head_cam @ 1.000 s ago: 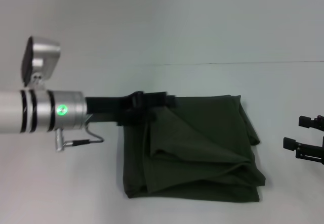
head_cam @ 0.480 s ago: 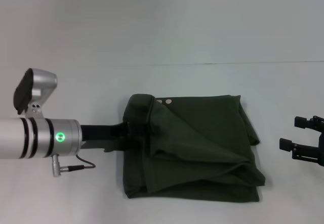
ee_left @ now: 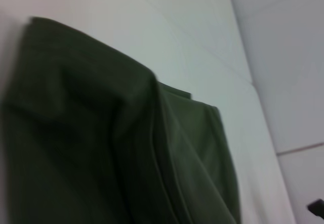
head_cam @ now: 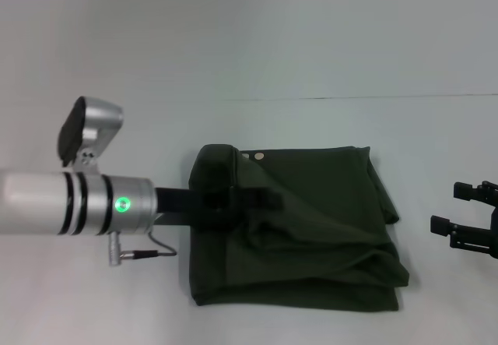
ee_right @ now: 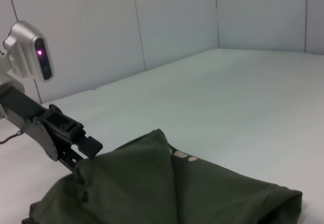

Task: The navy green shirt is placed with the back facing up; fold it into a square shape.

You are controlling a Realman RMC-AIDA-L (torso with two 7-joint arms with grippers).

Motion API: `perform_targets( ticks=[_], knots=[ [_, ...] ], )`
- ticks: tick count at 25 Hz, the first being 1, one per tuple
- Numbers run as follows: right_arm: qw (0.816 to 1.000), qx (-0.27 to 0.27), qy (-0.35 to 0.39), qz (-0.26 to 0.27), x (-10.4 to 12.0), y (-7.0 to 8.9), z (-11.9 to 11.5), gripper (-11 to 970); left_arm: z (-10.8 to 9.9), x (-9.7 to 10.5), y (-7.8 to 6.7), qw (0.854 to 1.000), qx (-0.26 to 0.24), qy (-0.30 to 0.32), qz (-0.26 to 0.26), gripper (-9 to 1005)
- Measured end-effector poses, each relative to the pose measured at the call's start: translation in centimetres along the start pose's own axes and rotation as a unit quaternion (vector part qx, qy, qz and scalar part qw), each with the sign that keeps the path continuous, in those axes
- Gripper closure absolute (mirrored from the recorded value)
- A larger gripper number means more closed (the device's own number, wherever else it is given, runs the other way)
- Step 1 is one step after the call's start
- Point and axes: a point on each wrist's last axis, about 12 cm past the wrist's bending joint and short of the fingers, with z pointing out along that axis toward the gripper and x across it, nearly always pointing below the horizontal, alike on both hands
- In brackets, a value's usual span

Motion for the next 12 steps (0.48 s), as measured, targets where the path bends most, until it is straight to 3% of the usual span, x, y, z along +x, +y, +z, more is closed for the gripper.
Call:
perform_targets(
  ticks=[12],
  knots=[
    [1.0, -0.001, 0.0, 0.002, 0.1, 0.1, -0.1, 69, 2.8, -1.4, -3.6, 0.999, 0.022, 0.019, 0.019, 134]
  ],
)
